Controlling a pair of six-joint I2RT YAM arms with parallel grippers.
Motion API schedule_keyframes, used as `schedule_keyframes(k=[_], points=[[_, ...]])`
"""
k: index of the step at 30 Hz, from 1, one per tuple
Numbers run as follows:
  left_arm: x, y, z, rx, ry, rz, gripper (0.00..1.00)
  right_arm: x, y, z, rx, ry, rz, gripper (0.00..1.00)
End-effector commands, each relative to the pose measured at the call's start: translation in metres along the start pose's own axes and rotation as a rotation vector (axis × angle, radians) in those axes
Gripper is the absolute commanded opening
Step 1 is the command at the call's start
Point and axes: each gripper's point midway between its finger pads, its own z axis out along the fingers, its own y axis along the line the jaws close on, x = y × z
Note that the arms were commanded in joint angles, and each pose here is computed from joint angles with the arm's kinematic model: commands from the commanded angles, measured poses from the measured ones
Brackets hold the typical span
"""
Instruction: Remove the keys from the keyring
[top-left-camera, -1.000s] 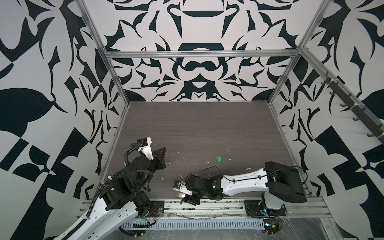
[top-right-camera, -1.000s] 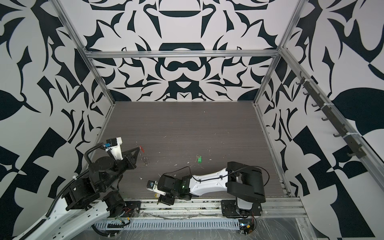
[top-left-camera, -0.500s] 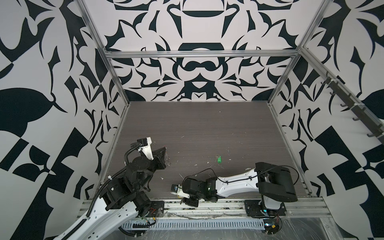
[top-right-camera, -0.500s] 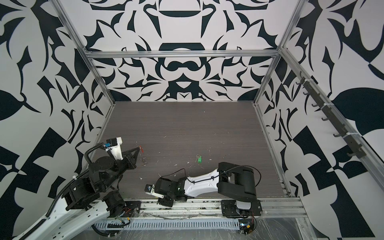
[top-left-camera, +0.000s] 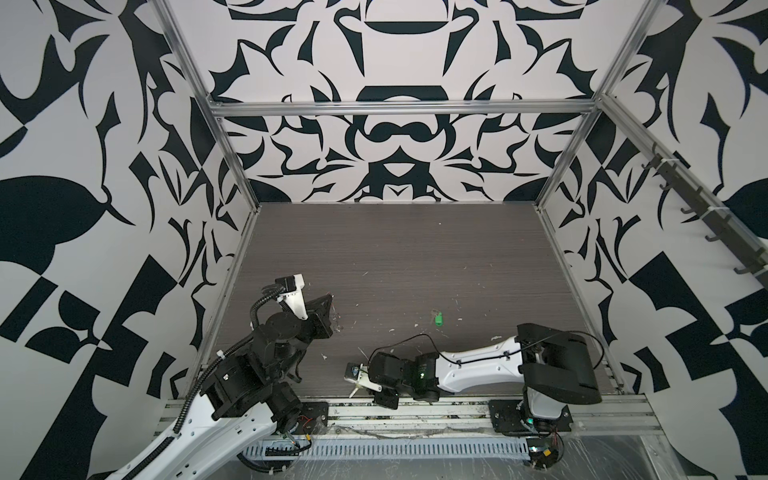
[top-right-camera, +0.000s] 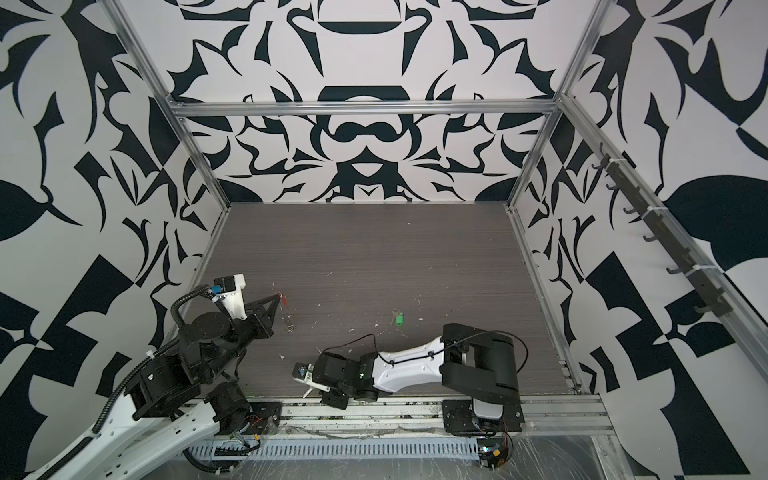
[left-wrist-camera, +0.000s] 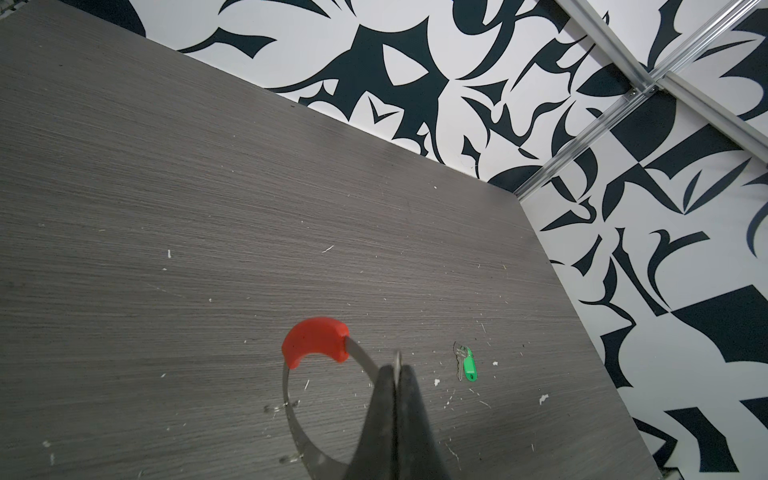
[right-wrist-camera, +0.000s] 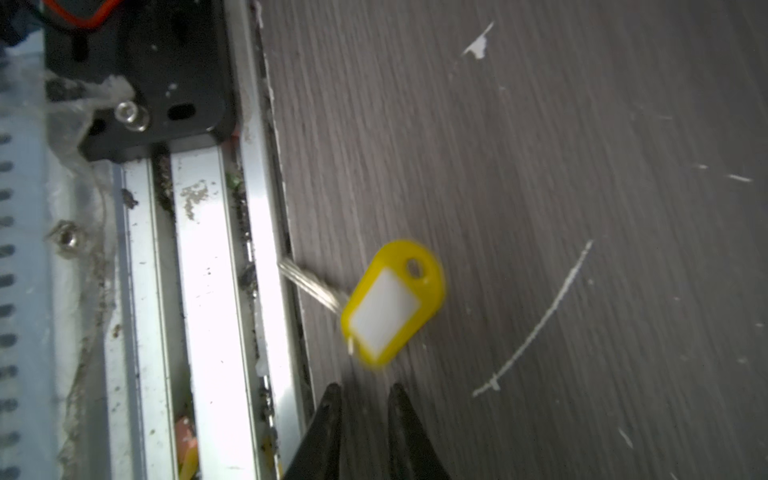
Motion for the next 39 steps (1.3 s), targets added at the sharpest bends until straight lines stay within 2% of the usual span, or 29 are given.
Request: schedule_keyframes(k=[1, 6, 8, 10, 12, 16, 20, 27, 30, 32, 39], points=[[-0.009, -0.005, -0.003, 0.009, -0.017, -0.01, 0.0, -0.011, -0.029, -0.017, 0.089, -0.075, 0.072, 0.18], [-0.001, -0.007, 0.006, 0.01, 0.007, -0.015, 0.0, 0.006, -0.079, -0.037, 0.215, -0.094, 0.198, 0.15], [0.002, -0.006, 0.009, 0.004, 0.016, -0.017, 0.0, 0.009, -0.088, -0.043, 0.227, -0.106, 0.242, 0.21], [0.003, -0.003, 0.01, -0.01, 0.016, -0.019, 0.0, 0.007, -0.084, -0.042, 0.196, -0.105, 0.238, 0.33], [0.0, -0.001, 0.008, -0.021, 0.005, -0.023, 0.0, -0.001, -0.069, -0.039, 0.105, -0.133, 0.229, 0.42], [-0.008, -0.002, 0.001, -0.011, -0.022, -0.031, 0.0, -0.032, -0.043, -0.03, -0.04, -0.208, 0.164, 0.53], [-0.01, -0.001, -0.003, -0.012, -0.026, -0.032, 0.0, -0.057, -0.03, -0.012, -0.127, -0.228, 0.122, 0.56], [-0.011, 0.005, -0.011, -0.018, -0.036, -0.036, 0.0, -0.064, -0.012, 0.022, -0.261, -0.176, 0.112, 0.58], [-0.013, 0.006, -0.013, -0.018, -0.046, -0.037, 0.0, -0.057, -0.008, 0.029, -0.287, -0.138, 0.118, 0.54], [-0.013, 0.007, -0.014, -0.02, -0.05, -0.035, 0.0, -0.055, -0.007, 0.032, -0.291, -0.129, 0.126, 0.47], [-0.011, 0.007, -0.012, -0.022, -0.045, -0.028, 0.0, -0.057, -0.008, 0.025, -0.288, -0.162, 0.142, 0.07]])
